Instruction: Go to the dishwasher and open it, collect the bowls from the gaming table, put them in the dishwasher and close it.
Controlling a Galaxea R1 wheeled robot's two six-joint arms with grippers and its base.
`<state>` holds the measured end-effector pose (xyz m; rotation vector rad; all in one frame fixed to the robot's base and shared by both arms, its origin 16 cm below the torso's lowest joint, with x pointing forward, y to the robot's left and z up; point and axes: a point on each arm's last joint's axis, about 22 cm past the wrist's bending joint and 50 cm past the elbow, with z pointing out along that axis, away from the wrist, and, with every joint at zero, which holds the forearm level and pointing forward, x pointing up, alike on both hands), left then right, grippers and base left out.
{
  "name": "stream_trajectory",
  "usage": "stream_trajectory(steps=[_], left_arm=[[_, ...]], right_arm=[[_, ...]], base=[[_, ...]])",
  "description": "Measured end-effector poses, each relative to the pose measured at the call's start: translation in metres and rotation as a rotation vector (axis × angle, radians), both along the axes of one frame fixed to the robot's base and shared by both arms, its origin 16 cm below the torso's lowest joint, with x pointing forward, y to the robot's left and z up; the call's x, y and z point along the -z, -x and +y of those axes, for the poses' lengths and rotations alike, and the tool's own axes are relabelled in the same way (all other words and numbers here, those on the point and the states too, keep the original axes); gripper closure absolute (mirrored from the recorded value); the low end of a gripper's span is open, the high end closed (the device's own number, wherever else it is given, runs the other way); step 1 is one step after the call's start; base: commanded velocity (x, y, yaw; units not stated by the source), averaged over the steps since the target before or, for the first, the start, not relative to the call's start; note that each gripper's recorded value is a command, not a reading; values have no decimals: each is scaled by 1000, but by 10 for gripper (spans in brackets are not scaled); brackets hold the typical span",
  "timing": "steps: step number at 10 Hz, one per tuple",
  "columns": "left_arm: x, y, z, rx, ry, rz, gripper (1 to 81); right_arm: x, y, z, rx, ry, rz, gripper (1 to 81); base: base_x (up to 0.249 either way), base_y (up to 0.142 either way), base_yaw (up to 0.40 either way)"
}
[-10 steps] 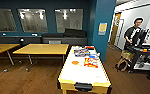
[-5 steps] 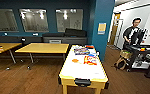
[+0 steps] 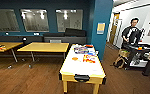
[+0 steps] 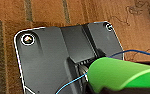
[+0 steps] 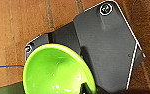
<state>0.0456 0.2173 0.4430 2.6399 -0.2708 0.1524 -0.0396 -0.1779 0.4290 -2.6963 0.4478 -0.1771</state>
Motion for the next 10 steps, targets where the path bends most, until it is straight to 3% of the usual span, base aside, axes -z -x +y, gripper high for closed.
stream_trajectory(steps=[2, 5, 8, 10], left_arm=[[0, 0, 0, 0, 0, 0, 811], [0, 11, 1, 0, -1, 9, 811], [0, -3, -1, 0, 1, -5, 811], [0, 7, 1, 0, -1, 7, 811]], right_arm=[[0, 0, 0, 0, 0, -1, 811], [1, 8, 0, -3, 2, 10, 811], [0, -9, -1, -2, 2, -12, 811], [0, -7, -1, -2, 2, -8, 811]], base=[[-140, 0, 0], [0, 0, 0], [0, 0, 0], [0, 0, 0]])
